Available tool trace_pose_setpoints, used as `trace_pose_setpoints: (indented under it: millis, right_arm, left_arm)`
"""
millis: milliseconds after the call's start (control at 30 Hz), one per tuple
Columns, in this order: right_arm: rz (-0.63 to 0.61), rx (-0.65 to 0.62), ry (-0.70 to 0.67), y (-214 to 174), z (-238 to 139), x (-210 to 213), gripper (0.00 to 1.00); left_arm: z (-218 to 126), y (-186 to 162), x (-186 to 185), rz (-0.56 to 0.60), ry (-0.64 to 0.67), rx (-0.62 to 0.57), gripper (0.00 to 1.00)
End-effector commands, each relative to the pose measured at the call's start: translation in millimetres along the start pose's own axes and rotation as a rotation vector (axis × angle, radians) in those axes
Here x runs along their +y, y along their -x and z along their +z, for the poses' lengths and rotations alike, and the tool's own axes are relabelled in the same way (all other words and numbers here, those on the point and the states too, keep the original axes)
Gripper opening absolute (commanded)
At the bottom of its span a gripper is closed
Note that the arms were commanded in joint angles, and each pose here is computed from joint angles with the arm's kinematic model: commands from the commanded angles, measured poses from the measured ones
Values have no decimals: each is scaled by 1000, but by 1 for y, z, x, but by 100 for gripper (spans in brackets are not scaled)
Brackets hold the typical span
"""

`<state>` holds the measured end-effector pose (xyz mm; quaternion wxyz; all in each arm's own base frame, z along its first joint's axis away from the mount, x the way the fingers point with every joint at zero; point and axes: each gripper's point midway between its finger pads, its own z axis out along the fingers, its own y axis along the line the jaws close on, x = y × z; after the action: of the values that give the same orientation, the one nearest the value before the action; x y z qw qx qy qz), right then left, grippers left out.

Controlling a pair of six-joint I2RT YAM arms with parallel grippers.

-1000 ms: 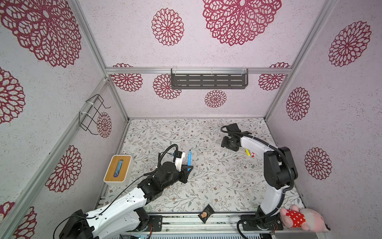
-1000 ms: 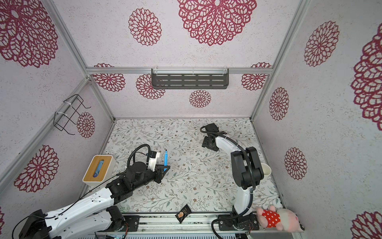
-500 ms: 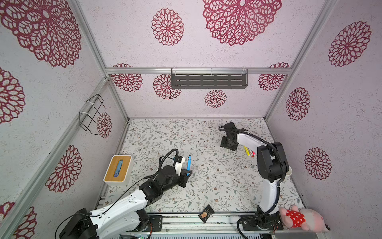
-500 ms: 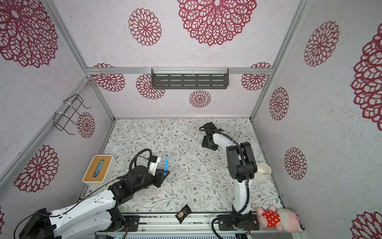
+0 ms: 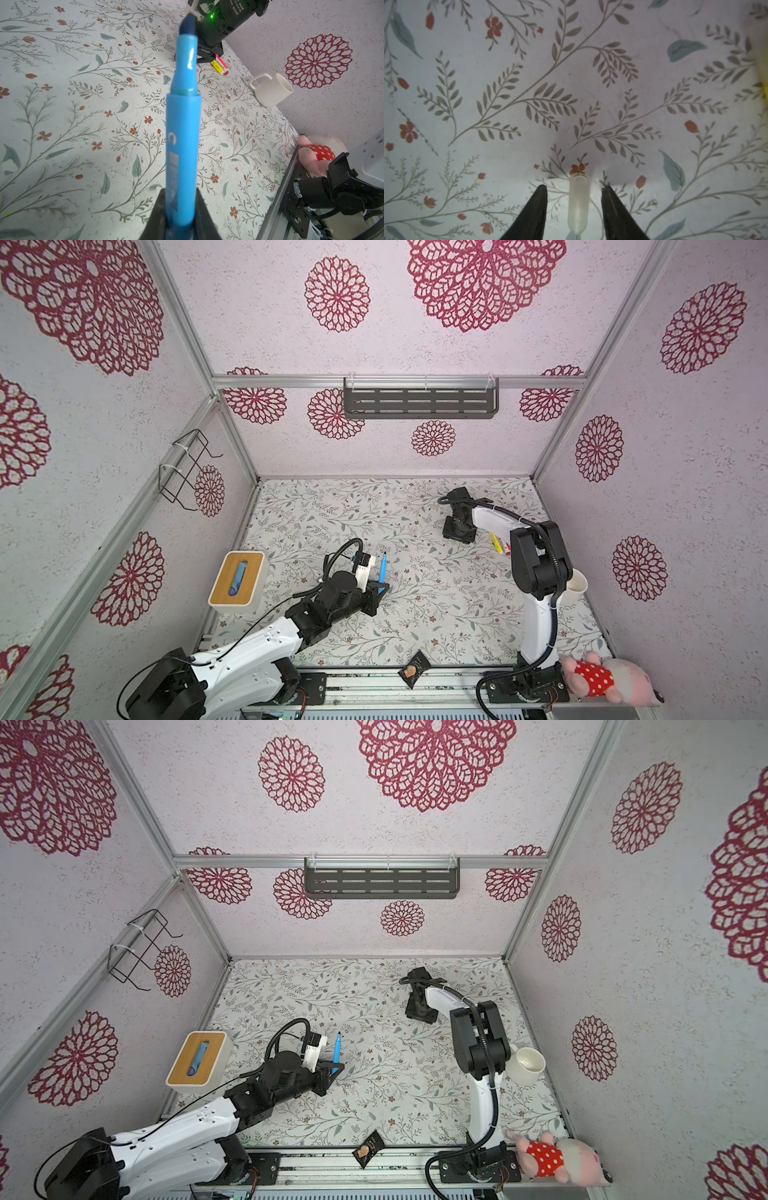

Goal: Insert the pens into the pen caps
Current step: 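Lower the right gripper and grasp the translucent cap upright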

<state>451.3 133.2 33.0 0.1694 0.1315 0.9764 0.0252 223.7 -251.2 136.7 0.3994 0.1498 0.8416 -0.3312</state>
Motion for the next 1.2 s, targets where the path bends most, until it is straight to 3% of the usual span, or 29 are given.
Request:
trace_pose_setpoints:
  millis: [0,367,800,1167]
  right_arm:
    - [-7,-9,-27,6,-2,-5,44]
    - [-54,27,-64,-10,15,-8,38]
    - [-124,54,-145,-33,20,-18,18]
    - [-173,-64,41,-34,-32,20,17]
  left_arm:
    - [-1,10,-6,12,-23,-32,0]
    - [-2,10,-4,0,-16,-38,0]
    - [-3,9,-6,-2,-23,-32,0]
    - [-4,10,-12,10,-51,-17,0]
